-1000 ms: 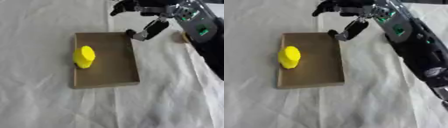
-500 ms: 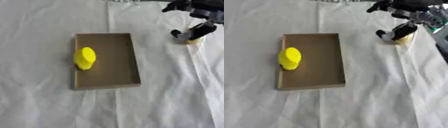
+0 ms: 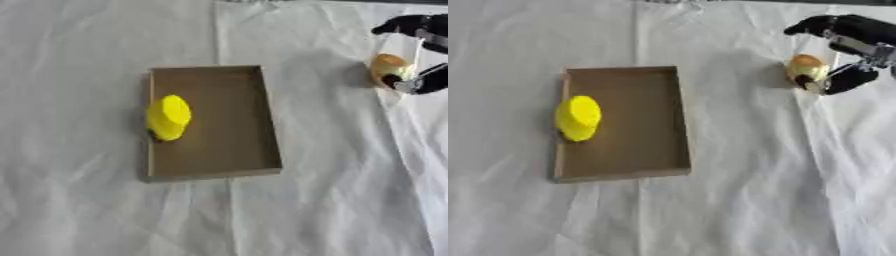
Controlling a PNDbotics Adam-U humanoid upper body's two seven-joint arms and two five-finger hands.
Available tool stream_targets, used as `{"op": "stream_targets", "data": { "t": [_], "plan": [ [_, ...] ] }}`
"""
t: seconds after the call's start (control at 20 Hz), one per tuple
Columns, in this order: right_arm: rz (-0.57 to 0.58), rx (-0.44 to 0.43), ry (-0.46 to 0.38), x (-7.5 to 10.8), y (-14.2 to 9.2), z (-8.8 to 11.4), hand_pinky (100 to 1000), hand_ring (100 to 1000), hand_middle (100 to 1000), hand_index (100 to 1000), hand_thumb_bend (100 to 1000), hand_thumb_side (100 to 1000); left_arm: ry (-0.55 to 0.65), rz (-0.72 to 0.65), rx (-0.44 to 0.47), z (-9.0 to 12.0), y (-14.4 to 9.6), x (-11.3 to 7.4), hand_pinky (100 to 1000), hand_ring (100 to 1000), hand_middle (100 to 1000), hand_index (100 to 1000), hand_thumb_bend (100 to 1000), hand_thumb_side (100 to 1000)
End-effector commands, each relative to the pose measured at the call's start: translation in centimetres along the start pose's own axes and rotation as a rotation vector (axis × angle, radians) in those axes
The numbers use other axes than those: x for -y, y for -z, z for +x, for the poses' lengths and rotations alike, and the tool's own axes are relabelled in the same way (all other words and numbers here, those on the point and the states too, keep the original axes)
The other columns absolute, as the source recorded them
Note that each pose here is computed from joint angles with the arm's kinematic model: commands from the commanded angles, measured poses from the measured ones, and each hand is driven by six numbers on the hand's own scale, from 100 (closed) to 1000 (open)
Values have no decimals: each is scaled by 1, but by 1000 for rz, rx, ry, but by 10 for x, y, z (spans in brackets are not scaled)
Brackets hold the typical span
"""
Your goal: Pick up objects on the table and place them in the box.
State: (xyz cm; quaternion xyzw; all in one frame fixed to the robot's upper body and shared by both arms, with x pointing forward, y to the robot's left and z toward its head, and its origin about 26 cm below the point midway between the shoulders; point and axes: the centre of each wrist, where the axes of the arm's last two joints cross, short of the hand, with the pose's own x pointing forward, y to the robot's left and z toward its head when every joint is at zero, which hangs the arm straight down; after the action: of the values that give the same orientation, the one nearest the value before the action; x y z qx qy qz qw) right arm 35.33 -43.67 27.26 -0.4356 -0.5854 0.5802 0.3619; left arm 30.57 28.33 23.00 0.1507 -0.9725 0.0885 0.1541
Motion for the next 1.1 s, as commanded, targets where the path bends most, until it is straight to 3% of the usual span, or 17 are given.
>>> {"op": "stream_targets", "data": {
  "t": [0.05,0.3,0.65,1.0,1.1],
  "plan": [
    [-16,-72,-53,16,-10,-15,940,1000,893,974,329,158,7,-2,32,5,6,-2,881,795,779,820,359,508],
    [-18,-162,-37,7,-12,-31,939,1000,892,971,334,153,4,-5,28,5,5,-1,881,795,779,820,357,509],
    [19,-221,-38,-6,-12,-44,936,1000,891,967,356,170,-2,-5,26,5,5,0,882,796,780,820,353,512],
    [45,-208,-22,-16,-7,-45,936,1000,871,961,290,181,-5,-3,23,5,4,1,883,797,782,820,351,514],
    [39,-185,-10,-16,-4,-42,941,1000,857,953,242,141,-6,-3,21,5,4,2,884,797,782,820,350,515]
  ]
}}
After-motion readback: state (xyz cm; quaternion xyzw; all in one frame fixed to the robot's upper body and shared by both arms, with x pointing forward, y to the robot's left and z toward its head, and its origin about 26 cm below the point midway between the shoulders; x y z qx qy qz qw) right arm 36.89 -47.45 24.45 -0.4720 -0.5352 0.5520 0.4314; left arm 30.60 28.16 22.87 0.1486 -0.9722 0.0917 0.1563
